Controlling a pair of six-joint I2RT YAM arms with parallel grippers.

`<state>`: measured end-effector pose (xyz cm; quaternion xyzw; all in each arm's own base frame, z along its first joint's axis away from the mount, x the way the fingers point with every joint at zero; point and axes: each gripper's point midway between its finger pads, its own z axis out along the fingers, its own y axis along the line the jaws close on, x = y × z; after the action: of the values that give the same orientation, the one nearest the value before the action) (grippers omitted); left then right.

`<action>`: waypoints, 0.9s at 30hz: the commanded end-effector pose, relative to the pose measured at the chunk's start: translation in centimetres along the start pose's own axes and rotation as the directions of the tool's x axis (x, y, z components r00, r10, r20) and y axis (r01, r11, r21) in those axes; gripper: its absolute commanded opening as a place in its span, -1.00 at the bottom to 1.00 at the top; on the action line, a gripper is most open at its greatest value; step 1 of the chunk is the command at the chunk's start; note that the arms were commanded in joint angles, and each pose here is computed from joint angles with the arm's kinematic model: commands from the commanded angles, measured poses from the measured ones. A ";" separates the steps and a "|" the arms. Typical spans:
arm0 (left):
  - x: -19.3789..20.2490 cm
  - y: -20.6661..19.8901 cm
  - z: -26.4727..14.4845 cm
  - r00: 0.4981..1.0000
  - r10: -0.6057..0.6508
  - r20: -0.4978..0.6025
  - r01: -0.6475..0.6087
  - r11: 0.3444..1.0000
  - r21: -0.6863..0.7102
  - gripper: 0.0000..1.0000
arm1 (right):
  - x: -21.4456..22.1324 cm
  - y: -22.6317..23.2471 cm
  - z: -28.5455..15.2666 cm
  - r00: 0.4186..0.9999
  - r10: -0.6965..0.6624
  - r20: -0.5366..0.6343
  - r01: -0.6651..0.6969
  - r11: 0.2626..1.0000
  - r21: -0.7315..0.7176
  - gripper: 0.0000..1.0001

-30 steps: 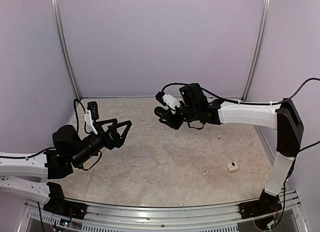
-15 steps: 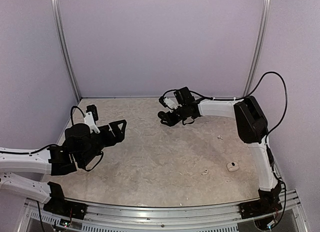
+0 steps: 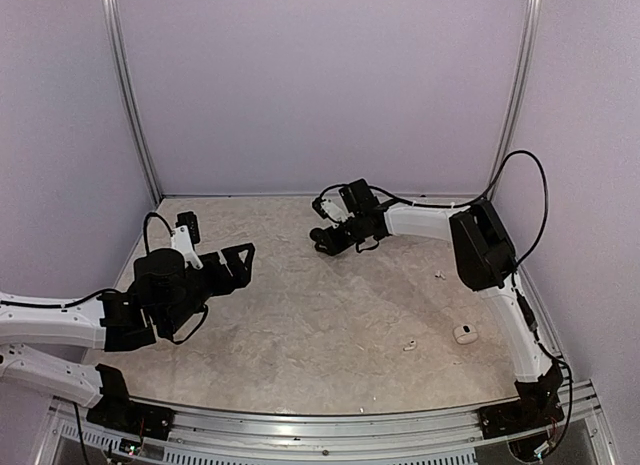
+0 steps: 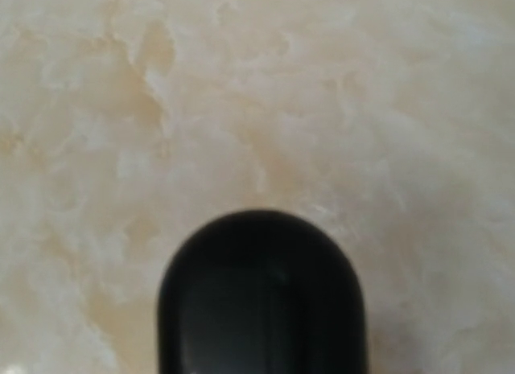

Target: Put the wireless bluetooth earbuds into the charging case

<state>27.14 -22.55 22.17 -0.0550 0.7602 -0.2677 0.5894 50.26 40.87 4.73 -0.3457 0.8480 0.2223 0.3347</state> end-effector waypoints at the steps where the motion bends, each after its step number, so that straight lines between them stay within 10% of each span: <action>1: -0.8 -1.0 0.0 0.999 0.037 0.015 -0.037 0.999 0.022 0.98 | 0.4 -0.6 0.6 1.000 0.021 -0.012 -0.021 1.000 -0.005 -0.08; 13: 0.5 -2.2 0.6 0.989 0.138 -0.049 -0.134 0.988 0.070 0.98 | -0.4 -0.2 -1.5 1.000 0.009 0.010 -0.009 1.000 -0.011 0.33; 27: 1.1 -4.3 0.4 0.975 0.214 -0.058 -0.197 0.956 0.217 0.98 | 2.4 0.5 -17.0 0.991 0.105 0.081 -0.118 0.977 0.179 0.93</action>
<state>26.29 -25.88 22.21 0.0759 0.7657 -0.2663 0.5805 42.70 33.24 11.93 -0.3079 0.8612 0.1951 0.3542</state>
